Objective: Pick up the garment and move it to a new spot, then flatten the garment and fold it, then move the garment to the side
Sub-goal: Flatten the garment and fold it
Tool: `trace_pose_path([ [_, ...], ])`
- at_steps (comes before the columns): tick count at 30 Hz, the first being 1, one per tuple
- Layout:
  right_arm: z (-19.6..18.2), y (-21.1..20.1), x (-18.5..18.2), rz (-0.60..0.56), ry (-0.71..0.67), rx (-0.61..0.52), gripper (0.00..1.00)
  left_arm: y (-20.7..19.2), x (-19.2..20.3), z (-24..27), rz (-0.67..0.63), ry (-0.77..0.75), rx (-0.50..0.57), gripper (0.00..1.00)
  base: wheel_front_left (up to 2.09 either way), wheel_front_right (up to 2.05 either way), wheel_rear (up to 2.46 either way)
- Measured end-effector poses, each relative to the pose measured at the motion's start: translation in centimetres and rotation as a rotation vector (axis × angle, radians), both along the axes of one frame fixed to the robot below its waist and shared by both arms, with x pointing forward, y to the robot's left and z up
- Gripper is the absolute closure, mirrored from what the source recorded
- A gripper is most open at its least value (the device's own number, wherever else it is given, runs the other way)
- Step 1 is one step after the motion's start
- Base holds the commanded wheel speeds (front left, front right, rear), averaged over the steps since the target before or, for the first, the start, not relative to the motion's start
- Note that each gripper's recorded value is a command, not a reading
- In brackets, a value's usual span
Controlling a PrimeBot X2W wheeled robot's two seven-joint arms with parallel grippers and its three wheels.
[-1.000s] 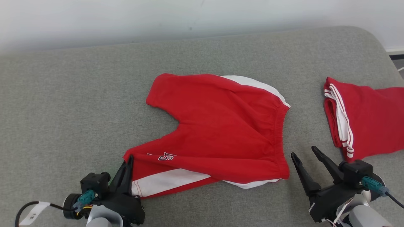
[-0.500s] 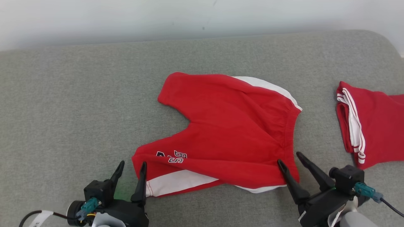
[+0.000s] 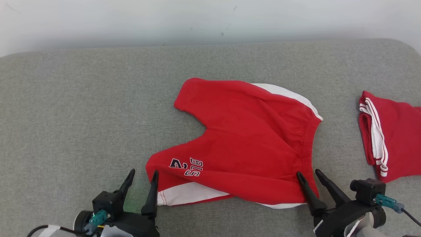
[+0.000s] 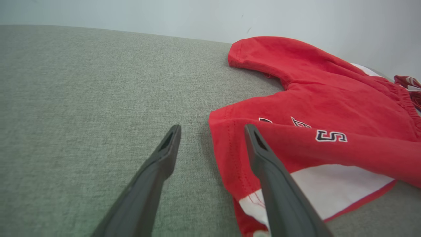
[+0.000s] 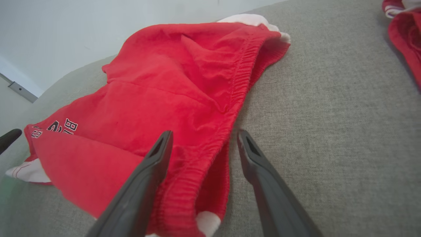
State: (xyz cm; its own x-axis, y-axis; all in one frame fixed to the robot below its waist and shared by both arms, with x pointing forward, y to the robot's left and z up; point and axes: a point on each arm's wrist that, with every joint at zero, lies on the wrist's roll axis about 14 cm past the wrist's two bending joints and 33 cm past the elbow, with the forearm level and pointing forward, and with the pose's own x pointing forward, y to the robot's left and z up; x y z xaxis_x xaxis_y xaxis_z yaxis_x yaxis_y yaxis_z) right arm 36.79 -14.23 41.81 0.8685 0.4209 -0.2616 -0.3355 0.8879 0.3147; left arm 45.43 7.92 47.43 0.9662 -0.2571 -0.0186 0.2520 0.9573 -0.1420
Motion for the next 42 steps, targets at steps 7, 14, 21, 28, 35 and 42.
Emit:
trace_pose_path([
  [7,-0.6,-0.1,0.0,-0.042,0.037,0.047,0.17,-0.2,-0.4,0.1,-0.01,-0.006,0.006,0.0,0.0,0.0,0.0],
  [14,-0.7,0.3,0.1,-0.035,0.05,0.059,1.0,-0.1,-0.5,0.5,-0.01,-0.016,0.006,0.0,0.0,0.0,0.0],
  [21,1.5,0.0,2.4,-0.034,-0.03,0.056,1.0,0.3,-0.5,0.9,0.0,-0.028,0.004,0.0,0.0,0.0,0.0],
  [28,4.0,-0.2,6.5,-0.003,-0.126,-0.01,1.0,0.1,-0.8,0.8,-0.012,-0.027,0.001,0.0,0.0,0.0,0.0],
  [35,2.8,-1.9,10.1,-0.008,-0.117,-0.148,1.0,0.6,-1.0,1.2,0.004,-0.032,-0.013,0.0,0.0,0.0,0.0],
  [42,0.8,-2.7,12.3,-0.002,-0.088,-0.262,0.66,2.5,-1.4,1.0,0.057,-0.023,-0.006,0.0,0.0,0.0,0.0],
])
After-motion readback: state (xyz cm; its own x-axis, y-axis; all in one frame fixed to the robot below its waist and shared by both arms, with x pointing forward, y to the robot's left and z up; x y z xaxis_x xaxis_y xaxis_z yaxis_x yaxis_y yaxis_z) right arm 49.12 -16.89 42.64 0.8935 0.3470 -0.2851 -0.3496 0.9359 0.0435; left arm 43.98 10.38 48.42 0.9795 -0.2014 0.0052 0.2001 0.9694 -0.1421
